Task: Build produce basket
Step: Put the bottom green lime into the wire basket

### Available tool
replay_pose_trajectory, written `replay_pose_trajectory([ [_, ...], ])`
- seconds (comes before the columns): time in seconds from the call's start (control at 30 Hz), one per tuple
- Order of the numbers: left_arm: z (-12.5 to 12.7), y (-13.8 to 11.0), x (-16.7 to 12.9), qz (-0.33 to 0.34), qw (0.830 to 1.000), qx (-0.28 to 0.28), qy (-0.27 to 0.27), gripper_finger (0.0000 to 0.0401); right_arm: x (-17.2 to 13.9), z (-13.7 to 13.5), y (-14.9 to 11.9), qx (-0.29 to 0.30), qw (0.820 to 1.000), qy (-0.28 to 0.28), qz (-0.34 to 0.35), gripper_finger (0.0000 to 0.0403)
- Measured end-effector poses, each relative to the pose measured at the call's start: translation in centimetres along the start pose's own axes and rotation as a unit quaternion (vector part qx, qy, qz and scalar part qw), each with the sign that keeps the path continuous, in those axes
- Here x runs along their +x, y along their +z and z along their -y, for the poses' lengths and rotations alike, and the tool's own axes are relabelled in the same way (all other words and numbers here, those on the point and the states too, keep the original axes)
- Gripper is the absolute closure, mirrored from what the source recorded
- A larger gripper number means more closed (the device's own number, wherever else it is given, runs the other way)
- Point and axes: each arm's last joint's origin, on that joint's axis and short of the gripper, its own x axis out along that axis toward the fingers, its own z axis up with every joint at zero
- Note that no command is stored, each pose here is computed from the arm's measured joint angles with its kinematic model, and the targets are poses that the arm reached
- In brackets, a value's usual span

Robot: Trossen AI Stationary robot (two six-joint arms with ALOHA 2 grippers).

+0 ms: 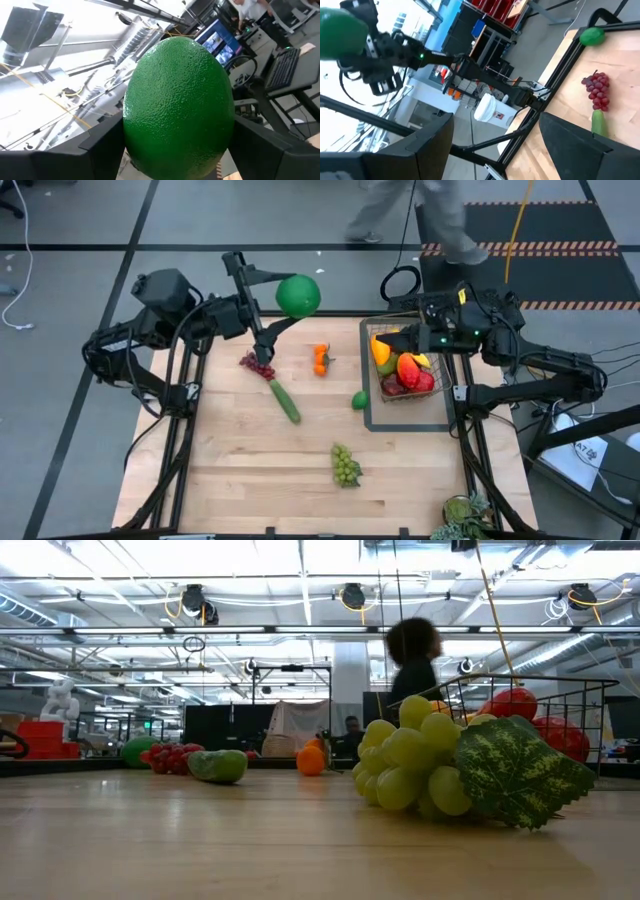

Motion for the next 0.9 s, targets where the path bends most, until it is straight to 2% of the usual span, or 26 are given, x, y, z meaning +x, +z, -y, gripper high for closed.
replay_pose_trajectory([
  [0.27, 0.03, -0.01, 0.00, 0.000, 1.000, -0.026, -0.001, 0.0096, 0.07, -0.34, -0.63, 0.001, 1.000, 0.007, -0.014, 0.0117],
  [0.43, 0.03, -0.01, 0.00, -0.001, 0.997, -0.081, -0.001, 0.0096, 0.07, -0.33, -0.62, -0.003, 1.000, 0.007, -0.013, 0.0117],
  [0.57, 0.03, -0.01, 0.00, -0.001, 0.987, -0.161, -0.001, 0.0096, 0.07, -0.32, -0.61, -0.020, 1.000, 0.007, -0.012, 0.0117],
  [0.73, 0.07, -0.05, 0.00, -0.003, 0.956, -0.293, -0.002, 0.0096, 0.07, -0.32, -0.60, -0.060, 0.998, 0.007, -0.011, 0.0117],
  [0.9, 0.57, -0.44, 0.21, -0.014, 0.904, -0.426, -0.006, 0.0096, 0.07, -0.32, -0.60, -0.106, 0.994, 0.007, -0.011, 0.0117],
])
